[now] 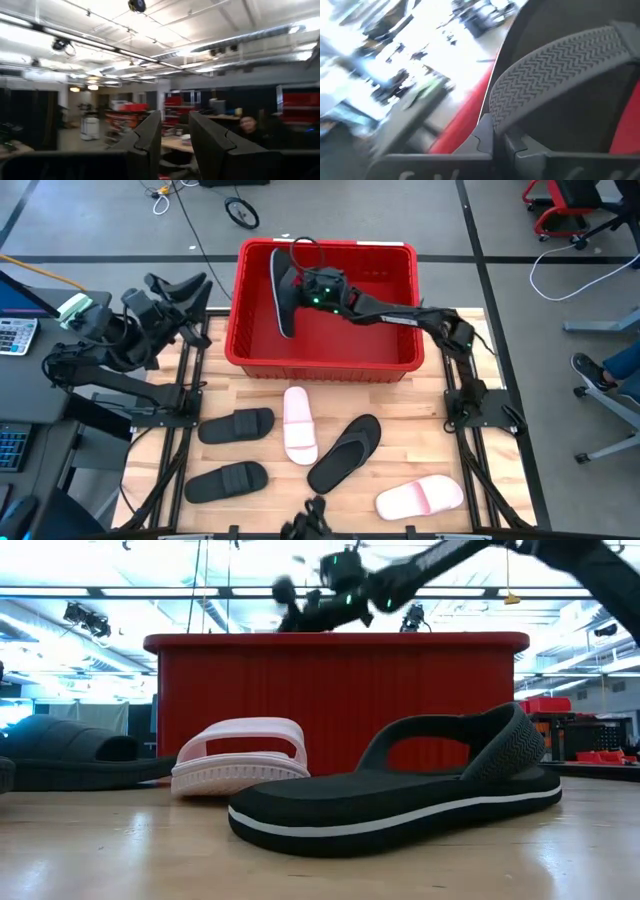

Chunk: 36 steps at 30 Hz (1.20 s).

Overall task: Pick and place slides into bin
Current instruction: Put the right black slipper into the red bin

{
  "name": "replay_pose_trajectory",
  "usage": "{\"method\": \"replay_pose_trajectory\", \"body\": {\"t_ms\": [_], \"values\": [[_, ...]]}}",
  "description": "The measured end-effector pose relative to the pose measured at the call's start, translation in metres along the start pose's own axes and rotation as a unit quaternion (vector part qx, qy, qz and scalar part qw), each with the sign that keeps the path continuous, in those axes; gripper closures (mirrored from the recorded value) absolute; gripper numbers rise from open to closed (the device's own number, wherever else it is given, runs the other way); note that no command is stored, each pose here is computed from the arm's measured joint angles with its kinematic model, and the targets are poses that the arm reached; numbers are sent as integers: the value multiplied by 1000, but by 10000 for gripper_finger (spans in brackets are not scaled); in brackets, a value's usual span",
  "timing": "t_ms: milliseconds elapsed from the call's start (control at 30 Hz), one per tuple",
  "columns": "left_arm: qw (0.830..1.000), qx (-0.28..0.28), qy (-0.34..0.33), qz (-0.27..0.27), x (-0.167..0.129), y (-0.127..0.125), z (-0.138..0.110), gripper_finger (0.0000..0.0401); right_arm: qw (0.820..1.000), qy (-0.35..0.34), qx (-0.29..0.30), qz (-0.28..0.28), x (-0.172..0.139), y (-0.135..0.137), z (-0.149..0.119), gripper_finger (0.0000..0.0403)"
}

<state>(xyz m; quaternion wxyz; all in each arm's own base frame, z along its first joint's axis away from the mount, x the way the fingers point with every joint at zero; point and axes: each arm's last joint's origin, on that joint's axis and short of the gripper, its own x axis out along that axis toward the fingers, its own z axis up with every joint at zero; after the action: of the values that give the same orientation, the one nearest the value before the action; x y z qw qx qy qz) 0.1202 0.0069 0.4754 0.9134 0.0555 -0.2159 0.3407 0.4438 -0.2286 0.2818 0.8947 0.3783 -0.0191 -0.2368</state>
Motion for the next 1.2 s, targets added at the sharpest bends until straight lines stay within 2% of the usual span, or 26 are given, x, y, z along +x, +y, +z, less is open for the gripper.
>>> {"method": "replay_pose_trajectory", "body": {"t_ms": [133, 300, 433, 667, 800, 967, 1200], "values": [[999, 27, 17, 31, 0, 1, -2, 296, 997, 17, 18, -67, 14, -38, -13, 400], [998, 40, 39, 37, 1, 0, -6, 296, 989, 41, 13, -138, 20, -59, -31, 398], [998, 25, 53, 33, 0, -1, -10, 296, 978, 79, 12, -191, 18, -72, -42, 398], [996, 37, 76, 24, 0, -3, -16, 302, 981, 81, 32, -171, 20, -62, -49, 398], [996, 9, 81, 25, -1, -4, -18, 302, 981, 96, 35, -167, 21, -64, -51, 389], [995, 8, 93, 22, -1, -5, -21, 303, 979, 115, 27, -164, 23, -73, -54, 351], [995, 15, 99, 20, -1, -5, -22, 314, 981, 116, 16, -153, 23, -71, -52, 284]]}}
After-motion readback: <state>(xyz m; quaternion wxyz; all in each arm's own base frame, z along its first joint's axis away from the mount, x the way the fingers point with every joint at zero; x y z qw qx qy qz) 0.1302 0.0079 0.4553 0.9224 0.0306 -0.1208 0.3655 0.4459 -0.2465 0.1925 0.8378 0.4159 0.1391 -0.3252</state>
